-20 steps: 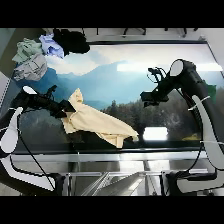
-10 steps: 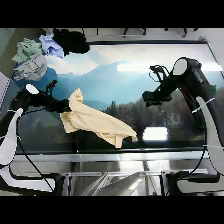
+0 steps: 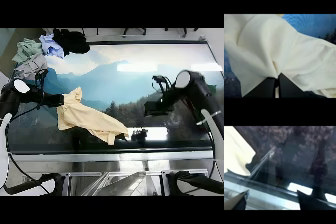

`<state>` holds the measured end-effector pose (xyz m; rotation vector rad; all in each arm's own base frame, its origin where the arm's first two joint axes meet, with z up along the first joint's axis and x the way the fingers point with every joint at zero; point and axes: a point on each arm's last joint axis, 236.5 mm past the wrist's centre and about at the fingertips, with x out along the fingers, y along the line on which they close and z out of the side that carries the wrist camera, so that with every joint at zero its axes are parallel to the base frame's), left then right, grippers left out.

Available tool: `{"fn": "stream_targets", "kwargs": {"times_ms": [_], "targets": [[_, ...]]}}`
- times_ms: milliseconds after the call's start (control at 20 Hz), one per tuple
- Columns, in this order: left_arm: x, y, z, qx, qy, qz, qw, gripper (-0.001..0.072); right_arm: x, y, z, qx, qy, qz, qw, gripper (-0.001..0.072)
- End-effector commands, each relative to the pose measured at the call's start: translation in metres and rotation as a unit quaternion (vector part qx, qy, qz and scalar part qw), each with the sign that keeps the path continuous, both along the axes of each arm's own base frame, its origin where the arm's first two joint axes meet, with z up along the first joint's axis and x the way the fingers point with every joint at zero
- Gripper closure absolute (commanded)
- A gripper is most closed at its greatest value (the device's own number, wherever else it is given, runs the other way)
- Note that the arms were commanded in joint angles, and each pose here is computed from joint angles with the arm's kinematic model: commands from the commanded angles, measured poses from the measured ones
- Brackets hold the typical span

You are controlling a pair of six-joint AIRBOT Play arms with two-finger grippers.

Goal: Fold the shirts.

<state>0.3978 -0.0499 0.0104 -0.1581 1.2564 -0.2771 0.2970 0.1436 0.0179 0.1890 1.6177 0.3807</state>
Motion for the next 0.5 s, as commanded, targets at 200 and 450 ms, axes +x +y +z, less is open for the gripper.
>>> {"fn": "stream_targets", "kwargs": {"times_ms": [200,450], "targets": [[-0.026,-0.002,0.025,-0.007,-0.005,0.027,1.000,0.0687,-0.061,0.074,-0.070,0.213,0.049,-0.148,0.965,0.0007],[-0.039,-0.018,0.046,-0.009,-0.005,0.000,1.000,0.0686,-0.007,0.093,-0.082,0.261,0.007,-0.250,0.932,0.0013]]}}
